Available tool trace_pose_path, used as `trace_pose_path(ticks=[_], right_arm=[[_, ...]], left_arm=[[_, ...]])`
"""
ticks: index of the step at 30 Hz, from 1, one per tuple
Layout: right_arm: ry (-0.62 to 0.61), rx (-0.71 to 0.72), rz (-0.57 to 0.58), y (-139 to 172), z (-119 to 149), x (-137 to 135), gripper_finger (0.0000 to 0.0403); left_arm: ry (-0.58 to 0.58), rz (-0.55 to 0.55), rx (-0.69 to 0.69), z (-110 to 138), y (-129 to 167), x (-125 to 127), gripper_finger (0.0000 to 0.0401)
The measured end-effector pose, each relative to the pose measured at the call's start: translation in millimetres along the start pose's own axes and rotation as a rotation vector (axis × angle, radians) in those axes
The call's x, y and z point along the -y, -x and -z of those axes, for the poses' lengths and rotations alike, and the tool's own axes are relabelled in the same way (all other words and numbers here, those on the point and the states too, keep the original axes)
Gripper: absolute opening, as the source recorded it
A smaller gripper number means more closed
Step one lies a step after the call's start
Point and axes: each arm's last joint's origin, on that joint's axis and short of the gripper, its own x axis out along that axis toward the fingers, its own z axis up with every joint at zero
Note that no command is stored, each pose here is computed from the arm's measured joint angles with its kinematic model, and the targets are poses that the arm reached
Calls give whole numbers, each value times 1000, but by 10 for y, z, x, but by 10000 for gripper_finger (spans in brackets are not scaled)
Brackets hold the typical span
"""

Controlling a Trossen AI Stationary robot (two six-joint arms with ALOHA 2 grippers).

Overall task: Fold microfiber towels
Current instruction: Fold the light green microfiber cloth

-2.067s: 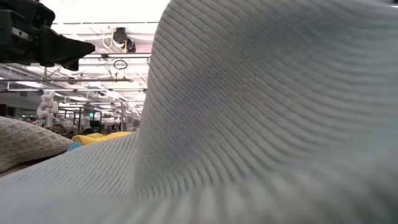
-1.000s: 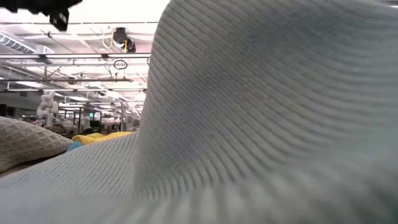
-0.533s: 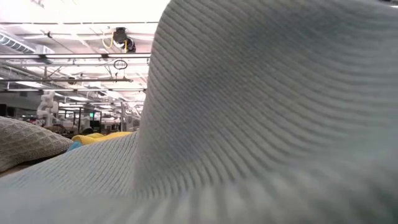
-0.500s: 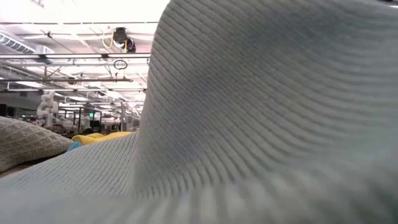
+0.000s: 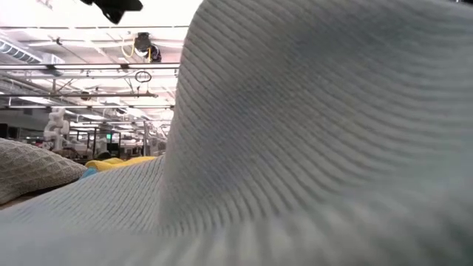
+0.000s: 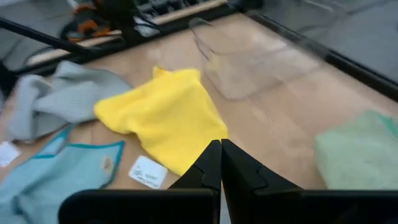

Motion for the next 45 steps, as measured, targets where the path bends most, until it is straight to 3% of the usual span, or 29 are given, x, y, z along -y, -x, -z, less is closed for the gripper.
trace_pose_path(ticks=[6, 10, 16, 22, 32, 45], right_arm=[[-34, -53, 126, -168, 49, 60, 30], [-28, -45, 190, -258, -83, 182, 73], [-10, -53, 346, -463, -362, 497, 148], [-47, -146, 338, -747, -558, 952, 202], [-48, -293, 254, -1129, -642, 1483, 210], [151, -484, 200, -1210, -590, 1905, 210]], left_arm=[[8, 2, 21, 172, -314, 34, 35], [22, 3, 24, 248, -442, 49, 35], [16, 19, 44, 306, -597, 99, 35], [-14, 2, 15, 345, -719, 131, 35], [-15, -44, 9, 353, -766, 134, 35], [-16, -63, 9, 352, -763, 155, 35]])
